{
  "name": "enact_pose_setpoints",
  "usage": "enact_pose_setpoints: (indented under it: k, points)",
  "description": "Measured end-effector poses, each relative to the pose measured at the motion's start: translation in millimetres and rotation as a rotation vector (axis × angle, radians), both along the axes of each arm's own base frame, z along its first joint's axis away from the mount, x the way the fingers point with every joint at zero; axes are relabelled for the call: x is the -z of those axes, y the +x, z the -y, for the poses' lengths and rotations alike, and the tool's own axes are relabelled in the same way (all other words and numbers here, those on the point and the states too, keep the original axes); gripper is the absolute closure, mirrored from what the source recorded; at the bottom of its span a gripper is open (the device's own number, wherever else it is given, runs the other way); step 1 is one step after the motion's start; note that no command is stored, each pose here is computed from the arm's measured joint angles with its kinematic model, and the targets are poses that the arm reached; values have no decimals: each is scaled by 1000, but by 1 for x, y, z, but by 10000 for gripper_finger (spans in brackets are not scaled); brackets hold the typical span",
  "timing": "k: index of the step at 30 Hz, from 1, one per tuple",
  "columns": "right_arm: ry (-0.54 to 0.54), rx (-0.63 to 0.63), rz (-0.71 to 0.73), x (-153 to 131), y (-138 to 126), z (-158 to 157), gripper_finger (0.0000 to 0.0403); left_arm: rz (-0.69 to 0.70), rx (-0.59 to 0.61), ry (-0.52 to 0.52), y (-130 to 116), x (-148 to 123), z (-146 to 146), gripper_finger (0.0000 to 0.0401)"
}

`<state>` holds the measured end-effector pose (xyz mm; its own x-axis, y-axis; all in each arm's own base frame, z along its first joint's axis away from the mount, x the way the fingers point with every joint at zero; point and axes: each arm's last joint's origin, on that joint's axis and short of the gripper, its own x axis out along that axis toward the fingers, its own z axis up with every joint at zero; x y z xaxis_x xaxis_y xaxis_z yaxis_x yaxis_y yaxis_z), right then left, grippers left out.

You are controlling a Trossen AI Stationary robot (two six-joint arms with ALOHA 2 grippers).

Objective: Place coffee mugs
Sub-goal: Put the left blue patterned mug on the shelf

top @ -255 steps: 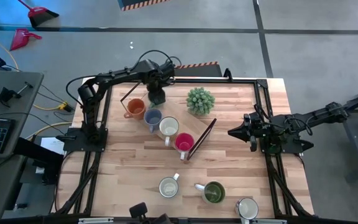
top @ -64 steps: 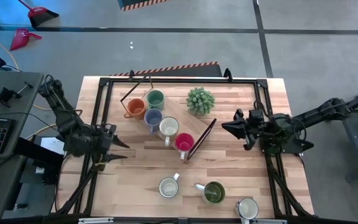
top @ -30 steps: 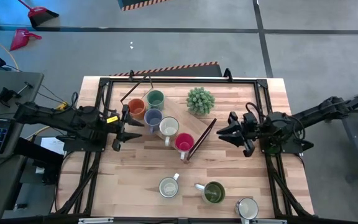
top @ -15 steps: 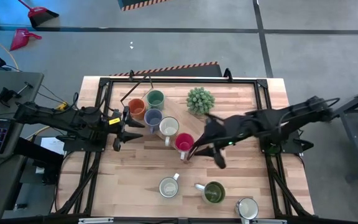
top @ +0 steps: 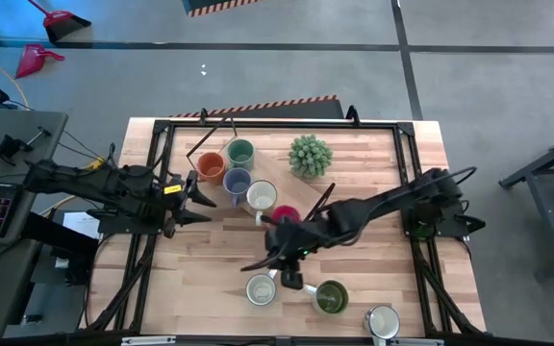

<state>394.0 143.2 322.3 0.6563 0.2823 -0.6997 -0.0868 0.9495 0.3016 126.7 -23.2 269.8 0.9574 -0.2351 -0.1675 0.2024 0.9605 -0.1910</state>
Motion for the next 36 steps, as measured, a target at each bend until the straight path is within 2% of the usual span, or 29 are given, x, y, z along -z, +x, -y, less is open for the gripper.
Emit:
enact_pose_setpoints:
  k: [6, 16, 26, 36]
  points:
    - [-7, -22, -15, 14, 26, -20, 270, 36, 5, -6, -11, -4, -2, 222]
    - [-27, -23, -124, 43, 48, -39, 270, 40, 58, -14, -15, -5, -1, 222]
    - [-72, -13, -233, 73, 54, -37, 270, 40, 65, -15, -15, -5, -1, 222]
    - [-125, 16, -209, 76, 57, -35, 270, 40, 65, -15, -15, -5, -1, 222]
